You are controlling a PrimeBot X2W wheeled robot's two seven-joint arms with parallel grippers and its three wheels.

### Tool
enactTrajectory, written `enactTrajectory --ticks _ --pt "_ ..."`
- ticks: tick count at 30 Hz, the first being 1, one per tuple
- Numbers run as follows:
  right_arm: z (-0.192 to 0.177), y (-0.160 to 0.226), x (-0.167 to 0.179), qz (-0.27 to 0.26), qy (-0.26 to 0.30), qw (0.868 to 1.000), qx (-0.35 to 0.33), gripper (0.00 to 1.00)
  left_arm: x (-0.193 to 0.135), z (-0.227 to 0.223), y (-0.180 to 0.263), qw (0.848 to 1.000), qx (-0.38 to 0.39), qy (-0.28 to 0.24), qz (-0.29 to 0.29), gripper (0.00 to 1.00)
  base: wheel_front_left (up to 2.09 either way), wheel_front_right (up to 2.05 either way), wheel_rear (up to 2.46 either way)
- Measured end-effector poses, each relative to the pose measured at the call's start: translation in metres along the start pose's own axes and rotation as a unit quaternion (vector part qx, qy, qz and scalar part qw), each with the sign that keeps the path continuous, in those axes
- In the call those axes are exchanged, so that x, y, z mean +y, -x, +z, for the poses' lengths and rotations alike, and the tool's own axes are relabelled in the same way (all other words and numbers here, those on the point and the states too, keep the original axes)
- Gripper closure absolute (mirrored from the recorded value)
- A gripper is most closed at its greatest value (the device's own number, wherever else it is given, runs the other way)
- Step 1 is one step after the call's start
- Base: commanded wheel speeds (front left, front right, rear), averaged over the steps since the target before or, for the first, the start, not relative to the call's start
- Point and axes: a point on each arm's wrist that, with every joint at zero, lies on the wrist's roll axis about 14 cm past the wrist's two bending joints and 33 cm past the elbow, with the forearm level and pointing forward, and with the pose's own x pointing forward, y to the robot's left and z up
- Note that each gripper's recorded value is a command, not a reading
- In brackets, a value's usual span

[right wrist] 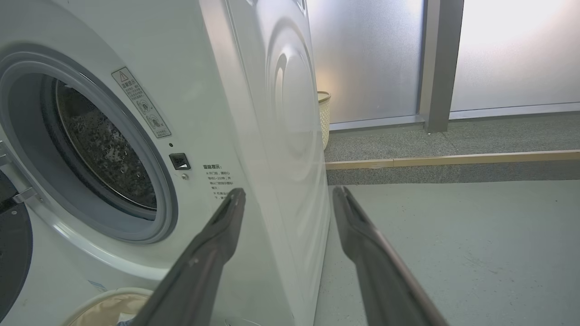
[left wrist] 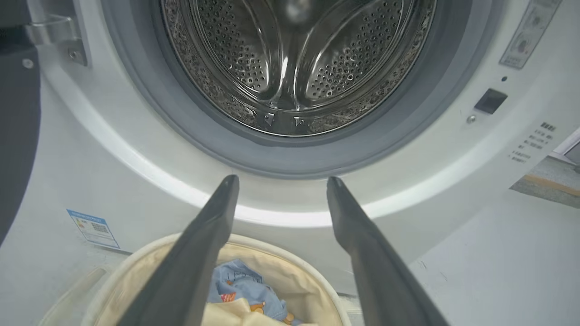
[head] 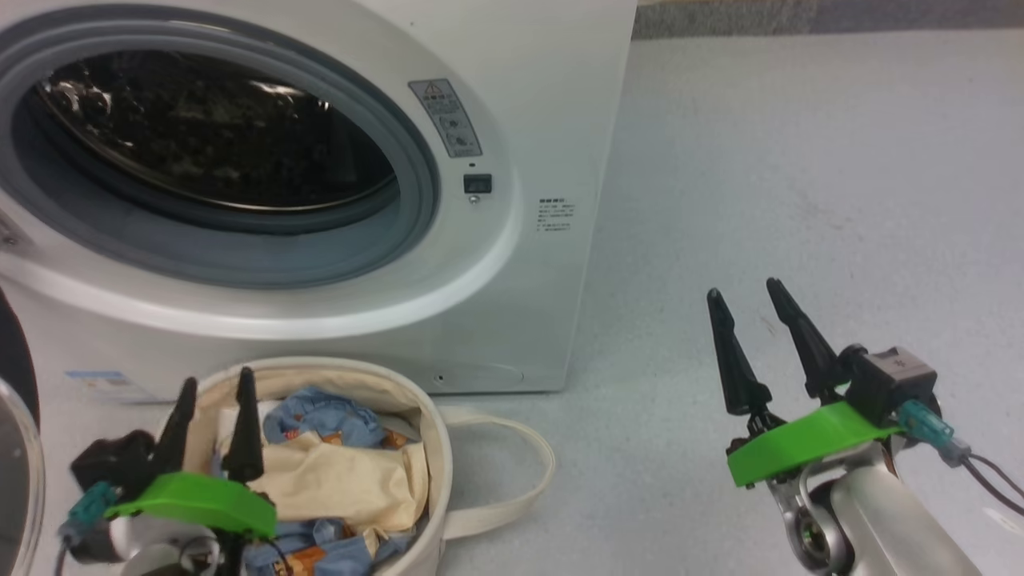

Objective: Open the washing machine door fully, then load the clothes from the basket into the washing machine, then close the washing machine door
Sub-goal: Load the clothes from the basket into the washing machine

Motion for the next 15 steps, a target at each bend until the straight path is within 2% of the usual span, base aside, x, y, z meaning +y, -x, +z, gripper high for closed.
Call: enactTrajectory --ticks 10,15 --pt "-0.013 -0.009 -0.018 -0.015 0.004 1.000 0.015 0.00 -0.014 -0.072 -0.018 0.993 0.120 -0.007 -0.009 0.00 0.00 0.00 0.00" --pt "-0.023 -0.013 -0.029 -0.023 0.008 0.999 0.027 0.00 -0.016 -0.118 -0.017 0.979 0.201 -0.027 -0.017 0.00 0.00 0.00 0.00"
